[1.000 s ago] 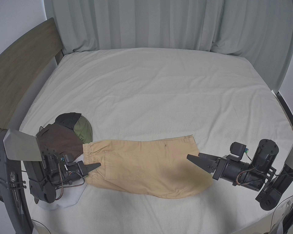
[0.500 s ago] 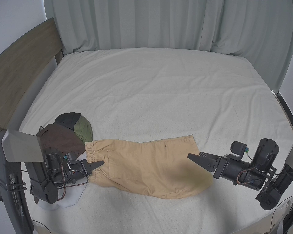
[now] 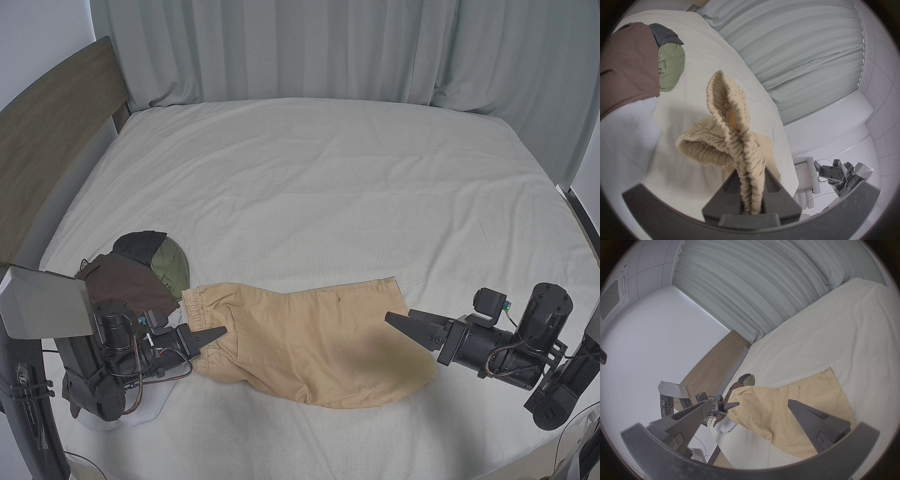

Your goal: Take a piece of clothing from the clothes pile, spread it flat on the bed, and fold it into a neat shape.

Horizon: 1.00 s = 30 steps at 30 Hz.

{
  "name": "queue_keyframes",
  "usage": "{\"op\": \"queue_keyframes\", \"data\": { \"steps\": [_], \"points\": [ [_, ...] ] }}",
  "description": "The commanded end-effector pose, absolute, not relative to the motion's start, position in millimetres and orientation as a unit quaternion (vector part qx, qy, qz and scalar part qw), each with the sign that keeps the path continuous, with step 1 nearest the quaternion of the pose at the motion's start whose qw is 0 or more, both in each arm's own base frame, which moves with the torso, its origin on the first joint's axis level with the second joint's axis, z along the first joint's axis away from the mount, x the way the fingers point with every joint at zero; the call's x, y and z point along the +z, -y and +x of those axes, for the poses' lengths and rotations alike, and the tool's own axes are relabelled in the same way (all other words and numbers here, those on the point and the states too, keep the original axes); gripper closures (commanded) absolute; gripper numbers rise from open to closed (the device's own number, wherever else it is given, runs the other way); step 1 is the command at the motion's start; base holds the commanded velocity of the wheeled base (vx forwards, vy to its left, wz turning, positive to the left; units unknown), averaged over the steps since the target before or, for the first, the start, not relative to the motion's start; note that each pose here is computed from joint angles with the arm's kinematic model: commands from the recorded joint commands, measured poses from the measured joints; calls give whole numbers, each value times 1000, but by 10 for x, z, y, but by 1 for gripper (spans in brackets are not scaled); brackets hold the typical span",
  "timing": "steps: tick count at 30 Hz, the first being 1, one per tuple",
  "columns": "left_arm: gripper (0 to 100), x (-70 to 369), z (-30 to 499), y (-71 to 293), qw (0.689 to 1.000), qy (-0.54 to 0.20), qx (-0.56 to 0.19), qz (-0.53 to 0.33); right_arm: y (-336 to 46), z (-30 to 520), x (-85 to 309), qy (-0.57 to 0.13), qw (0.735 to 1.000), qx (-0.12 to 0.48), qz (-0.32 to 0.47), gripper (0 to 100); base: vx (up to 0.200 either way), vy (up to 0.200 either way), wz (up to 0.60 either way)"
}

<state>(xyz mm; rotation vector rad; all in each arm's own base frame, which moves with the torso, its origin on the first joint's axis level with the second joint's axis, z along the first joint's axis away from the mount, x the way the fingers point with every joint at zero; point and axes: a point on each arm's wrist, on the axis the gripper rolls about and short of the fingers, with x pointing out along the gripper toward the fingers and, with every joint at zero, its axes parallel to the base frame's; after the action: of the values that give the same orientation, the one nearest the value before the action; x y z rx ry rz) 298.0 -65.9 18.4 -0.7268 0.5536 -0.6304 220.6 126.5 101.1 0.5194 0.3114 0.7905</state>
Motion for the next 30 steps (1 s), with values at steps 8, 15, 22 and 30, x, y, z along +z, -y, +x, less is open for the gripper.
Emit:
{"op": "queue_keyframes", "data": {
  "steps": [8,15,22,30],
  "points": [
    [100,317,2936,875,854,-246,-308,-341,-1246,2210,1022,-146,880,376,250,0,0,0,0],
    [100,438,2921,1042,840,-240,-332,-355,-1222,2216,1037,-142,882,373,250,0,0,0,0],
    [100,458,2919,1117,841,-236,-334,-355,-1209,2207,1072,-134,883,374,250,0,0,0,0],
    [100,471,2950,1251,830,-237,-348,-365,-1214,2217,1083,-132,883,375,250,0,0,0,0]
  ]
}}
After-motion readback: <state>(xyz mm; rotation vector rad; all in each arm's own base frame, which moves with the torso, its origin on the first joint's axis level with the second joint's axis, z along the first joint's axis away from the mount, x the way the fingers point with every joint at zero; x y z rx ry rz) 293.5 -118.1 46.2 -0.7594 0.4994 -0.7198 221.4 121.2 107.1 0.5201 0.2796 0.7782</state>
